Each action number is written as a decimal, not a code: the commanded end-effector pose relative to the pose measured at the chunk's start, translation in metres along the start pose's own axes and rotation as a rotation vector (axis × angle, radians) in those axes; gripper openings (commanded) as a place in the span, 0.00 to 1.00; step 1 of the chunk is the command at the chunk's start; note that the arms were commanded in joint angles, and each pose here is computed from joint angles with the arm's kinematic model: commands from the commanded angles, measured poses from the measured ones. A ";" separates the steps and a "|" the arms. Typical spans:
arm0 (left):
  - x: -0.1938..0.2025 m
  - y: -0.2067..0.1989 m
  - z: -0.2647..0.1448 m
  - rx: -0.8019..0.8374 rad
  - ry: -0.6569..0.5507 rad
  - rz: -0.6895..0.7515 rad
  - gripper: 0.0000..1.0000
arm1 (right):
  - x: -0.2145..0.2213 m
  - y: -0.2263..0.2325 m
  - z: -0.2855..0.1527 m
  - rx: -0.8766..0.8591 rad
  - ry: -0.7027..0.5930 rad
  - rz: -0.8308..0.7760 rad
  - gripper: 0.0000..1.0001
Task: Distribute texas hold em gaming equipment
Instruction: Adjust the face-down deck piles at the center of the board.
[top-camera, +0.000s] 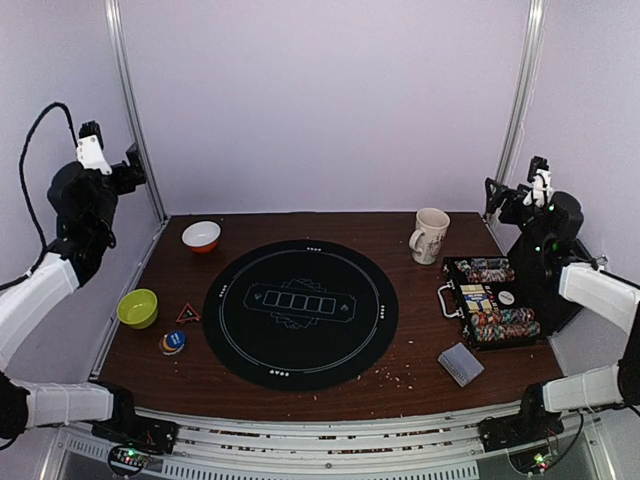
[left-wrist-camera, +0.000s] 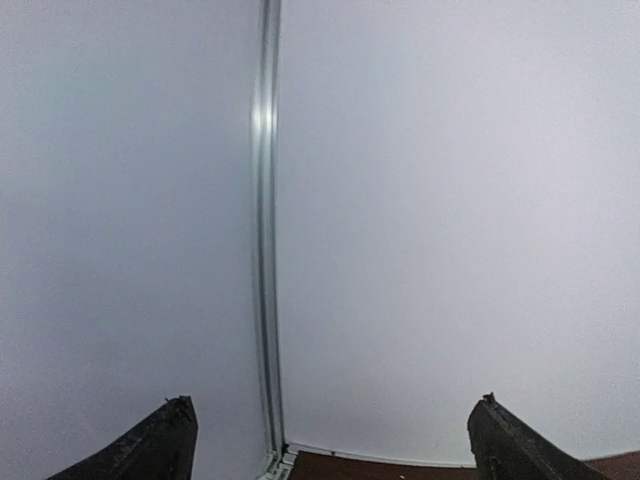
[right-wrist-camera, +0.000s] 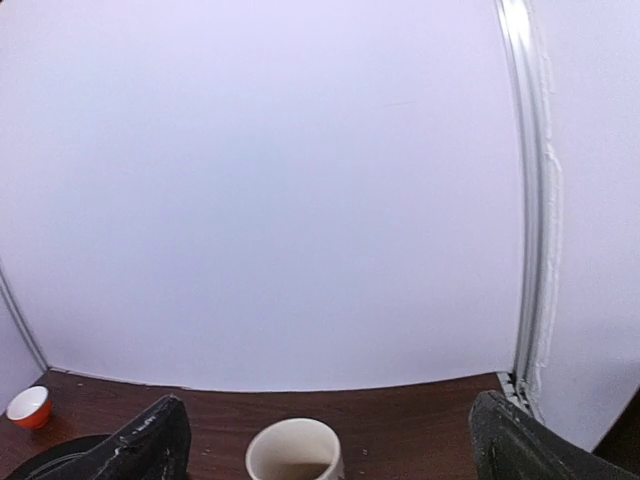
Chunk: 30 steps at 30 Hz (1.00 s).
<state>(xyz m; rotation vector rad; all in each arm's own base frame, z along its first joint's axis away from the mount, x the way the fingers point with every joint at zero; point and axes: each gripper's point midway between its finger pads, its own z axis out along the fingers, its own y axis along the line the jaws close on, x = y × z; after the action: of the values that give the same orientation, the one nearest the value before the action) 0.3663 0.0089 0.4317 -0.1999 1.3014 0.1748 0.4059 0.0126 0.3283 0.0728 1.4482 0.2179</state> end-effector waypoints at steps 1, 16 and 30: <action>-0.001 -0.059 -0.012 0.347 0.221 -0.029 0.98 | -0.005 0.045 0.009 -0.207 0.187 0.100 1.00; 0.052 -0.126 -0.074 0.711 0.591 -0.058 0.98 | 0.036 0.171 -0.041 -0.379 0.757 -0.122 1.00; 0.116 -0.167 -0.082 0.824 0.744 -0.083 0.98 | 0.173 0.122 -0.195 -0.031 1.558 -0.174 1.00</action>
<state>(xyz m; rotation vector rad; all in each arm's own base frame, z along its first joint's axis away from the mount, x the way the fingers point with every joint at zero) 0.3571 -0.1594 0.3040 0.4052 2.0240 -0.4931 0.2787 0.2037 0.2129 -0.4885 2.6140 0.4215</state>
